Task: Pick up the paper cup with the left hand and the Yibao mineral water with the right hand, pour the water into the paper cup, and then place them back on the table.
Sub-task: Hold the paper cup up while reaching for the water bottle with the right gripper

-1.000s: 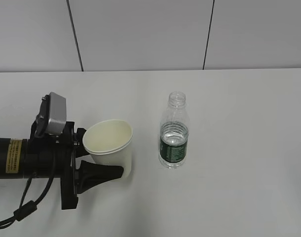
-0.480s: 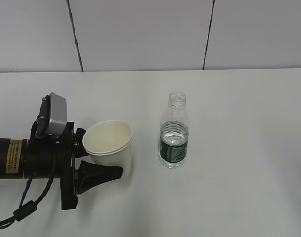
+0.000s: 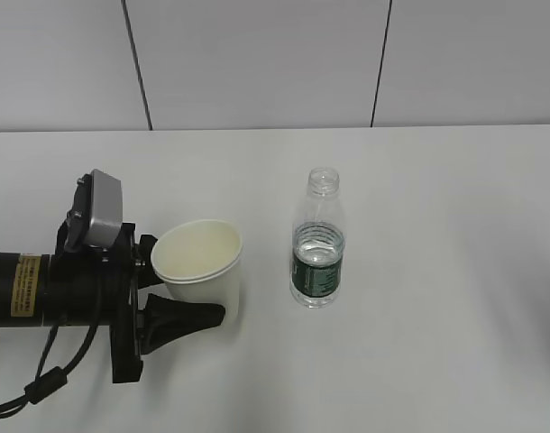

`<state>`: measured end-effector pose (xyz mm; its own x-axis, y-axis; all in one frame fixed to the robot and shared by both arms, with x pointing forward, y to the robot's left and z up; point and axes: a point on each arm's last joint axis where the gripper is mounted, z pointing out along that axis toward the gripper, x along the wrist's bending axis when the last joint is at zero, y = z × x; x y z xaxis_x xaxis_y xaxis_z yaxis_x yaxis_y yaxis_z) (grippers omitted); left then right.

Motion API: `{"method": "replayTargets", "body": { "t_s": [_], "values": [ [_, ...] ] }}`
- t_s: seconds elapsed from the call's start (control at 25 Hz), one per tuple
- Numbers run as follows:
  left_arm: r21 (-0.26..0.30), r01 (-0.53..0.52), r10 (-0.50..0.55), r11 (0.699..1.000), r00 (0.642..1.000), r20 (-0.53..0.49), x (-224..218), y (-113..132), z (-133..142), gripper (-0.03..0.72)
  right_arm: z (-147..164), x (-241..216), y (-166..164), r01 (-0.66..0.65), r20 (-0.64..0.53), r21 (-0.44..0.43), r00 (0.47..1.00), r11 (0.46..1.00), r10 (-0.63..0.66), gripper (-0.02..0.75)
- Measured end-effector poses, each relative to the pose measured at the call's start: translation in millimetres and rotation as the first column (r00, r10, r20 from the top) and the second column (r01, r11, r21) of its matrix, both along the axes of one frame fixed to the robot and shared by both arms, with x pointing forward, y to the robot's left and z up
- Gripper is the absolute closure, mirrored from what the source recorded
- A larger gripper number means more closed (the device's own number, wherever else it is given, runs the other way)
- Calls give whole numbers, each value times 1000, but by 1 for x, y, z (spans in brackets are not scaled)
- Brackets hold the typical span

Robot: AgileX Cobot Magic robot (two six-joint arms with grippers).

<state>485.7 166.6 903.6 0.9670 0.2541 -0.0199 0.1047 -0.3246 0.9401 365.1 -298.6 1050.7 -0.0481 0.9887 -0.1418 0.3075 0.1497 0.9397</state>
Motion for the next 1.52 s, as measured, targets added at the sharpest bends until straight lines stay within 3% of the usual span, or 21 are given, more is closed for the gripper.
{"method": "replayTargets", "body": {
  "t_s": [0.44,0.64,0.84,1.2,1.52],
  "values": [
    [0,0,0,1000,1000,0,0,0,0,256,-50,19,0,-7,31,-12,999,1000,7,127],
    [0,0,0,1000,1000,0,0,0,0,256,-67,36,12,-147,62,-29,987,989,148,138],
    [0,0,0,1000,1000,0,0,0,0,256,-87,56,30,-339,89,-5,937,941,339,144],
    [0,0,0,1000,1000,0,0,0,0,256,-125,87,47,-512,78,100,859,853,506,144],
    [0,0,0,1000,1000,0,0,0,0,256,-133,110,56,-633,65,69,774,771,629,144]
  ]
}}
